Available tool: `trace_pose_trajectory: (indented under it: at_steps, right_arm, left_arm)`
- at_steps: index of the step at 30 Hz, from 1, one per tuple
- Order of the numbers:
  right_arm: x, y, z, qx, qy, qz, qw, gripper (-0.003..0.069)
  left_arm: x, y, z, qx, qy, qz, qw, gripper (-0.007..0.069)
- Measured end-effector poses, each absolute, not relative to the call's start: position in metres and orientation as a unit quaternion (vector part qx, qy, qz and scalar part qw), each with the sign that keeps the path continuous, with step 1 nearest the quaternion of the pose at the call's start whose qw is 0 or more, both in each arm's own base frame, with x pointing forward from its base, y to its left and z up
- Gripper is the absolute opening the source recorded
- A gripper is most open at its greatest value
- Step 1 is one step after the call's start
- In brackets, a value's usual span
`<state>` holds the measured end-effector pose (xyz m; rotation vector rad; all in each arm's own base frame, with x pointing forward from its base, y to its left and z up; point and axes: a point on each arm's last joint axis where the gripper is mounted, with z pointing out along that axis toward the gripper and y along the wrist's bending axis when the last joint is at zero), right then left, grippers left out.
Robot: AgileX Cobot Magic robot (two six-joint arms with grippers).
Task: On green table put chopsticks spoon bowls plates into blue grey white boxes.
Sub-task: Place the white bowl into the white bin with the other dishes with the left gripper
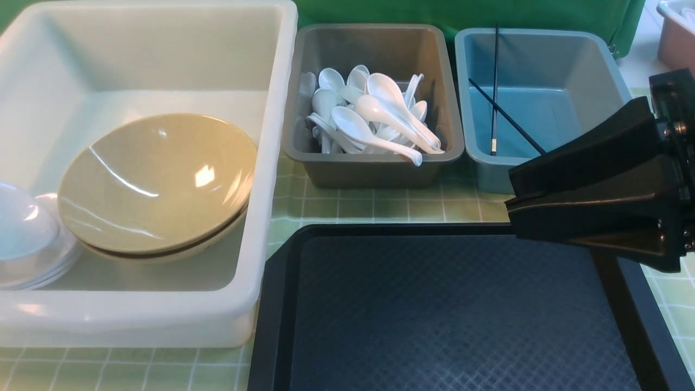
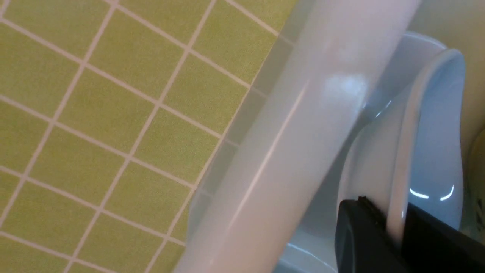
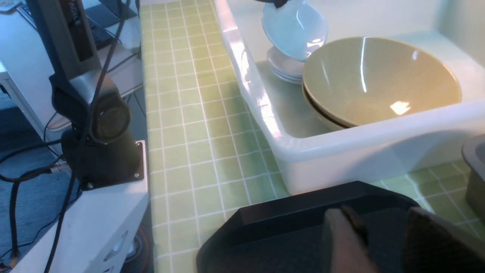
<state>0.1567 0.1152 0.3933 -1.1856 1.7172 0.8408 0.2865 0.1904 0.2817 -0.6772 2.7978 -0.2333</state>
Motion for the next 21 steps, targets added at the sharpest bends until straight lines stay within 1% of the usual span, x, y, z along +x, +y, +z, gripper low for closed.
trace_pose_trajectory:
  at_steps: [7,11,12,14,15,16,17,18,19,20,21]
  right_arm:
    - [0.157,0.116,0.393,-0.479,0.687,0.337,0.431,0.0236]
    - [0.157,0.116,0.393,-0.479,0.686,0.337,0.431,0.0236]
    - [0.157,0.116,0.393,-0.479,0.686,0.337,0.431,0.0236]
    - [0.157,0.116,0.393,-0.481,0.686,0.339,0.429,0.0236]
    - [0.156,0.116,0.393,-0.482,0.686,0.339,0.428,0.0236]
    - [0.156,0.116,0.392,-0.483,0.685,0.342,0.425,0.0236]
    - [0.155,0.116,0.392,-0.484,0.685,0.342,0.424,0.0236]
    - [0.155,0.116,0.392,-0.484,0.684,0.343,0.424,0.0236]
    - [0.155,0.116,0.392,-0.487,0.684,0.345,0.421,0.0236]
    - [0.155,0.116,0.392,-0.487,0.684,0.345,0.421,0.0236]
    - [0.154,0.116,0.392,-0.488,0.683,0.346,0.419,0.0236]
  left_arm:
    - [0.294,0.188,0.275,-0.237,0.960,-0.081,0.125,0.0030]
    - [0.304,0.180,0.268,-0.236,0.963,-0.069,0.112,0.0115]
    - [0.305,0.179,0.267,-0.235,0.964,-0.065,0.110,0.0125]
    - [0.311,0.172,0.264,-0.227,0.968,-0.046,0.102,0.0204]
    - [0.312,0.170,0.264,-0.223,0.969,-0.040,0.100,0.0224]
    - [0.314,0.165,0.263,-0.216,0.971,-0.031,0.096,0.0274]
    - [0.315,0.163,0.263,-0.214,0.972,-0.026,0.094,0.0302]
    - [0.316,0.162,0.263,-0.214,0.972,-0.025,0.093,0.0309]
    - [0.317,0.158,0.263,-0.211,0.974,-0.013,0.086,0.0370]
    - [0.317,0.157,0.263,-0.212,0.973,-0.014,0.085,0.0377]
    - [0.318,0.153,0.262,-0.211,0.975,0.000,0.074,0.0435]
